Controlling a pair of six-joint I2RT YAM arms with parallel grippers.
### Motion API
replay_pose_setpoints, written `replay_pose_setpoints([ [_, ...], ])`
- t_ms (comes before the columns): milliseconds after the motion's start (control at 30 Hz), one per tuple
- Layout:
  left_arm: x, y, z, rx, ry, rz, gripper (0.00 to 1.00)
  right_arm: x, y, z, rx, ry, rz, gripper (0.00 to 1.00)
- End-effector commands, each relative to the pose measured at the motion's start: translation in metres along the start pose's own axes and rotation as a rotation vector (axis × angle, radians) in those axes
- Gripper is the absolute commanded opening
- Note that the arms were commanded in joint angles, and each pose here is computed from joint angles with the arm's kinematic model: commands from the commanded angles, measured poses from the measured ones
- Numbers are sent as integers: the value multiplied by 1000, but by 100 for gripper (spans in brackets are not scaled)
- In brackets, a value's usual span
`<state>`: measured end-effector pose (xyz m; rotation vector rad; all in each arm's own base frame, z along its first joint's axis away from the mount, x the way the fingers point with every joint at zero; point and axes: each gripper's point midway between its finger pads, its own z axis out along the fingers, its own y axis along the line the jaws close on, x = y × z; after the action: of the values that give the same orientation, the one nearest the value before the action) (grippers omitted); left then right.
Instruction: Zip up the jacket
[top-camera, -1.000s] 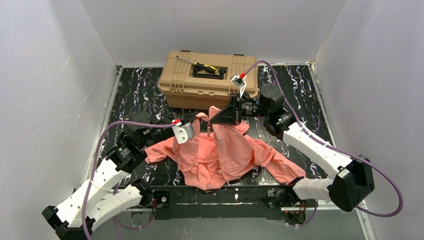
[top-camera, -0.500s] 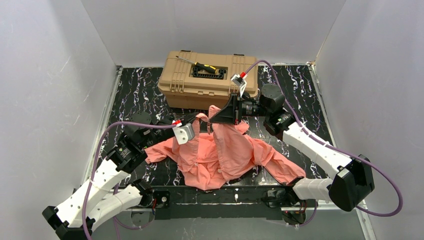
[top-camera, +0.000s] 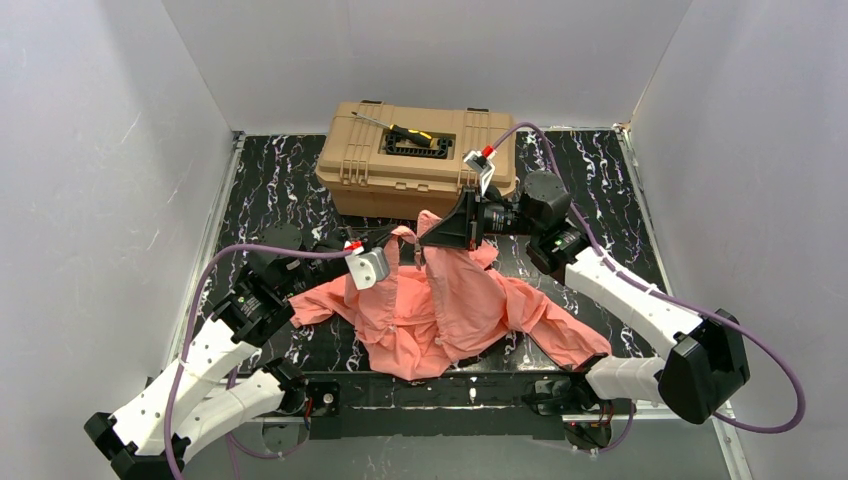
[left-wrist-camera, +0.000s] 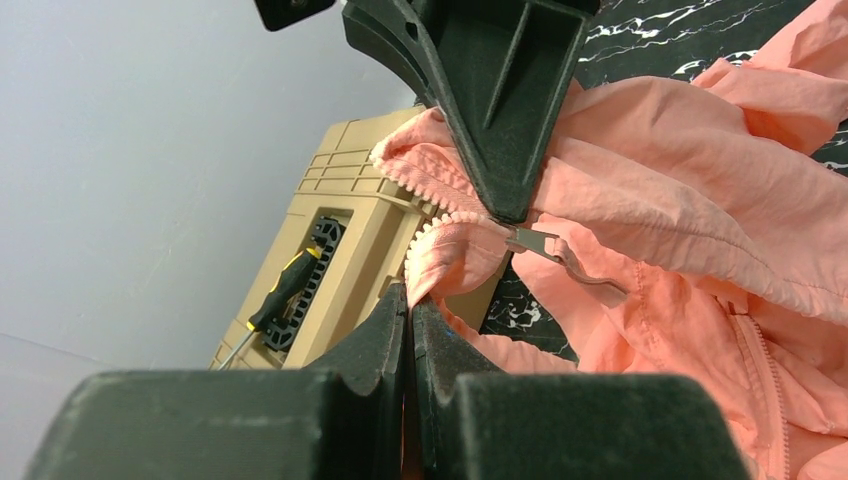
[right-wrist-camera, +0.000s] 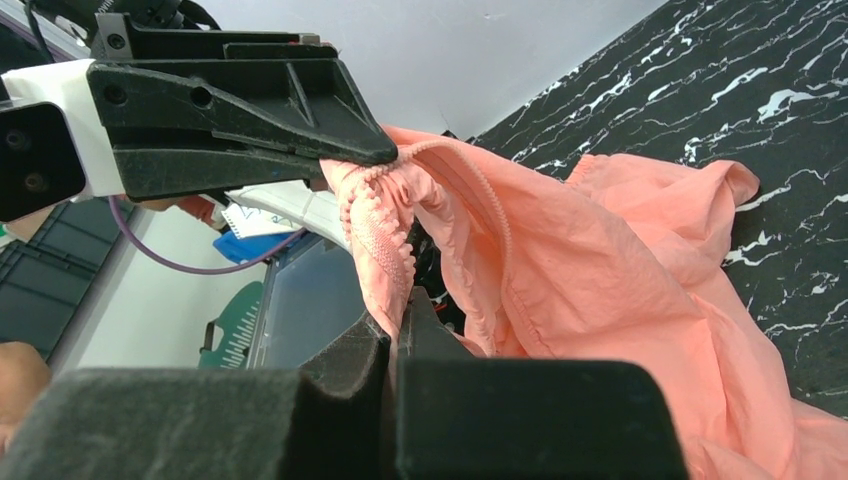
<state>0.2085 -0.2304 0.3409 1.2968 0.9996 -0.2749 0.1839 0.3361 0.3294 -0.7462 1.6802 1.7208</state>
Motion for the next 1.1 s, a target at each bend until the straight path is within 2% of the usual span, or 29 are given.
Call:
replay_pose_setpoints([
  [0, -8, 8, -3, -34, -13, -4, 0, -1, 9, -6, 6, -8, -69, 1],
  [600, -8, 10, -2, -46, -16, -22, 0, 1, 13, 1, -34, 18, -61, 1],
  [1067, -2, 4, -3, -31, -7, 11, 0, -11, 14, 3, -16, -30, -77, 1],
])
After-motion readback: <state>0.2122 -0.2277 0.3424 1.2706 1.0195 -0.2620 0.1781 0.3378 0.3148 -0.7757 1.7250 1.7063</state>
